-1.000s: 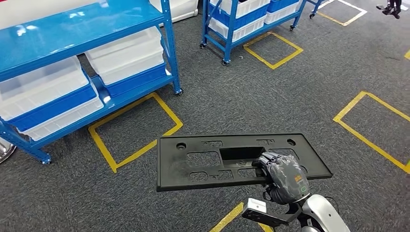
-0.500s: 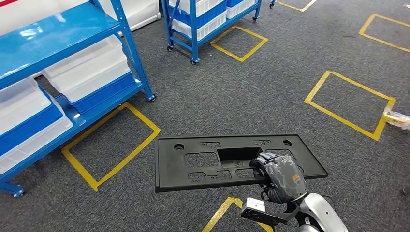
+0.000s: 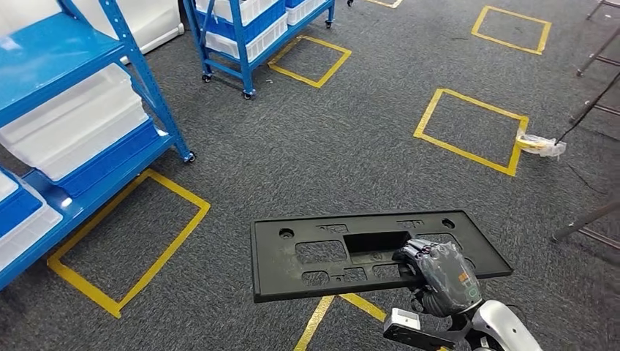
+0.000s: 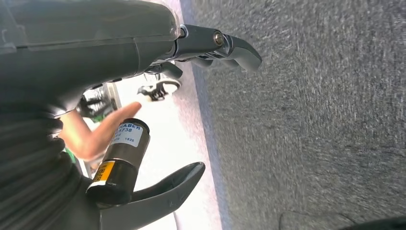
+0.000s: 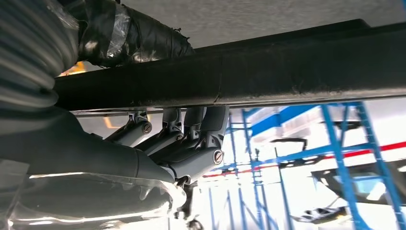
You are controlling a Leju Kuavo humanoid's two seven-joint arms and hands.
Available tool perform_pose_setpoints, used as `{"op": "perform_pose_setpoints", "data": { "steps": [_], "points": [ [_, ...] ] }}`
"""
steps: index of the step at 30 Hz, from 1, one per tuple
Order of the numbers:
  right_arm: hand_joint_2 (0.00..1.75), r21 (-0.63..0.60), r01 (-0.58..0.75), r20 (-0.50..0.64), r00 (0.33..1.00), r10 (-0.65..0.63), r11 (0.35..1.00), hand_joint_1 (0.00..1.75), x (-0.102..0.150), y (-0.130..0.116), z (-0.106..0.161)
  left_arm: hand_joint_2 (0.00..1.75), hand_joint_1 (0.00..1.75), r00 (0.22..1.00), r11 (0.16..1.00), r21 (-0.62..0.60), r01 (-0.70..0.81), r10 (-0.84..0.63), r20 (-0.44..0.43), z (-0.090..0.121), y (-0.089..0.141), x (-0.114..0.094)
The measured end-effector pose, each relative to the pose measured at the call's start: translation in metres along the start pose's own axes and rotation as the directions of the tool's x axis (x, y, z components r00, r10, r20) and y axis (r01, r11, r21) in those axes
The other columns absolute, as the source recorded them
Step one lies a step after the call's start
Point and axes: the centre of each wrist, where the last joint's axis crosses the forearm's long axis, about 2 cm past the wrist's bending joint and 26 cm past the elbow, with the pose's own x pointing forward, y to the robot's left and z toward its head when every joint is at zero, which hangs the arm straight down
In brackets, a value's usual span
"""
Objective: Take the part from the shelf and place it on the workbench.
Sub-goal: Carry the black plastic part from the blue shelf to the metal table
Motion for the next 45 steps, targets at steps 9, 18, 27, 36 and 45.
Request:
{"op": "perform_pose_setpoints", "data": {
  "steps": [9,18,27,36,45],
  "points": [
    [1.75,-0.028,-0.197,-0.054,0.979,0.196,0.980,1.75,-0.014,-0.018,-0.001,1.75,0.00,1.000,1.000,0.007,-0.001,0.001,0.007,0.001,0.002,0.003],
    [1.75,-0.101,-0.399,-0.161,0.910,0.381,0.911,1.75,-0.038,-0.050,-0.011,1.75,0.00,1.000,1.000,0.001,-0.001,0.001,0.000,0.000,-0.001,0.002],
    [1.75,-0.141,-0.506,-0.291,0.843,0.453,0.851,1.75,-0.070,-0.089,-0.015,1.75,0.00,1.000,1.000,-0.005,0.001,-0.001,0.002,0.001,-0.002,0.002],
    [1.75,-0.139,-0.524,-0.333,0.824,0.459,0.840,1.75,-0.083,-0.099,-0.013,1.75,0.00,1.000,1.000,-0.005,0.001,-0.001,0.008,0.001,-0.001,0.005],
    [1.75,-0.138,-0.527,-0.338,0.821,0.461,0.838,1.75,-0.085,-0.100,-0.014,1.75,0.00,1.000,1.000,-0.009,0.001,-0.001,0.006,0.001,-0.003,0.004]
  ]
}}
